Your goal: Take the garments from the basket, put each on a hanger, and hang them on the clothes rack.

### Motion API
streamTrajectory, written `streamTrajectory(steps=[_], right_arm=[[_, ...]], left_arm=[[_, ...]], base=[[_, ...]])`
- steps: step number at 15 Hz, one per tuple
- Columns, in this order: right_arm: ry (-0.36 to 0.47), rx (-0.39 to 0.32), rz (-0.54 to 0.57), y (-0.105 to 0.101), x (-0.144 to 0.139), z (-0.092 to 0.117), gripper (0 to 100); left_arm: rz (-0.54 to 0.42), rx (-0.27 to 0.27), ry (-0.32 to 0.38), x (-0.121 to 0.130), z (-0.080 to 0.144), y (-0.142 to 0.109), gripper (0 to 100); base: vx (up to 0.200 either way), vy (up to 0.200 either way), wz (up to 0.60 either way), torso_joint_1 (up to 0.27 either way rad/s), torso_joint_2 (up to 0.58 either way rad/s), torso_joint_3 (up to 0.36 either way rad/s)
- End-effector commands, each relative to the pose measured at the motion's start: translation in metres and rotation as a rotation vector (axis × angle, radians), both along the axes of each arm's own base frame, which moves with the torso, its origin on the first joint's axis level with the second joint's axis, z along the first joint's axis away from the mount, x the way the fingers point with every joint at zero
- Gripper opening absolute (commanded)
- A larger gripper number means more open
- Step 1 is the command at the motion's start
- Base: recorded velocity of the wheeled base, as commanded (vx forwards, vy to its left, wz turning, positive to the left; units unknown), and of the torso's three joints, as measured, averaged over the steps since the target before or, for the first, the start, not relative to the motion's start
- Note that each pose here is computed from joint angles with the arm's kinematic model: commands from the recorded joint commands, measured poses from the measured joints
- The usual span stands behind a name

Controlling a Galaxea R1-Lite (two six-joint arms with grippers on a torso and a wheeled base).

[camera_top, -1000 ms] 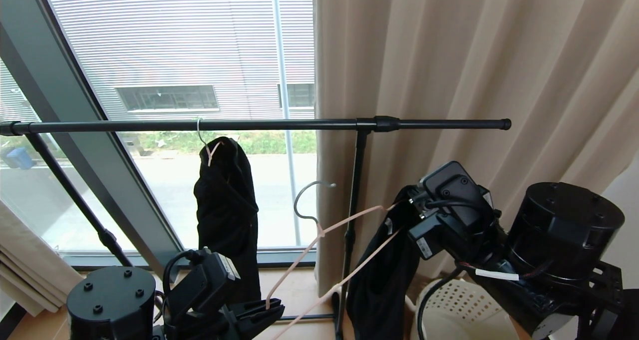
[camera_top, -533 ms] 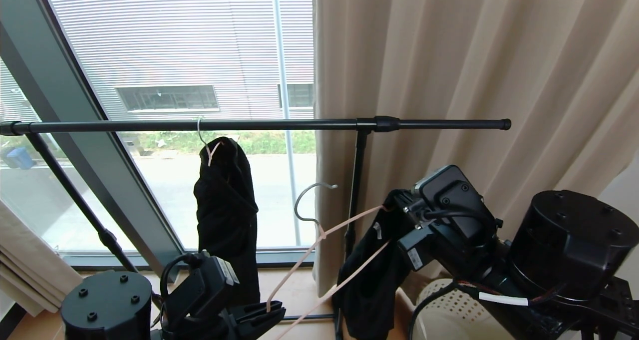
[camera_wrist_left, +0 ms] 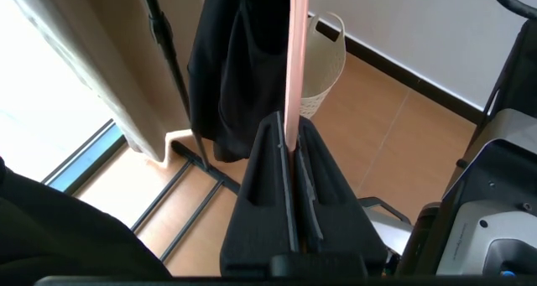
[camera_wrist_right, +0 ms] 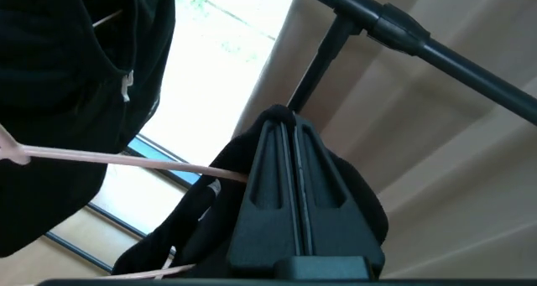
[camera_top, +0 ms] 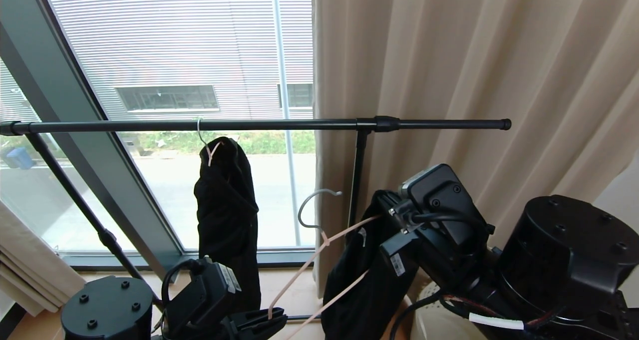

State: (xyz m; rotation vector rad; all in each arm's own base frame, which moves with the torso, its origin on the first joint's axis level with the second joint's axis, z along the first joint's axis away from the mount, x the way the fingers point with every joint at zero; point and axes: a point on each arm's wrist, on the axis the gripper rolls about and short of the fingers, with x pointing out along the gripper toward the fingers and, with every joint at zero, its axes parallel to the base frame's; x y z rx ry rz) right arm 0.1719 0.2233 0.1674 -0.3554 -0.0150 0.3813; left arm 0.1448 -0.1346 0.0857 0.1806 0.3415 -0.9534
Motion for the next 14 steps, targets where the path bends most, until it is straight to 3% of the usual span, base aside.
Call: streamTrajectory(steps=[1,14], right_arm=[[0.002,-0.004,0.033,0.006,-0.009,-0.001,0],[0.007,-0.014,0.147,0.027,-0.050,-0.005,0]], left_arm=[[0.002,-0.002,0.000,0.000,0.000,0.000,0],[0.004,-0.017,-0.009,0.002,0.001,-0.001,0]], base=[[0.000,0.000,0.00,0.000,0.00,0.000],[0.000,0.000,0.00,0.000,0.00,0.000]])
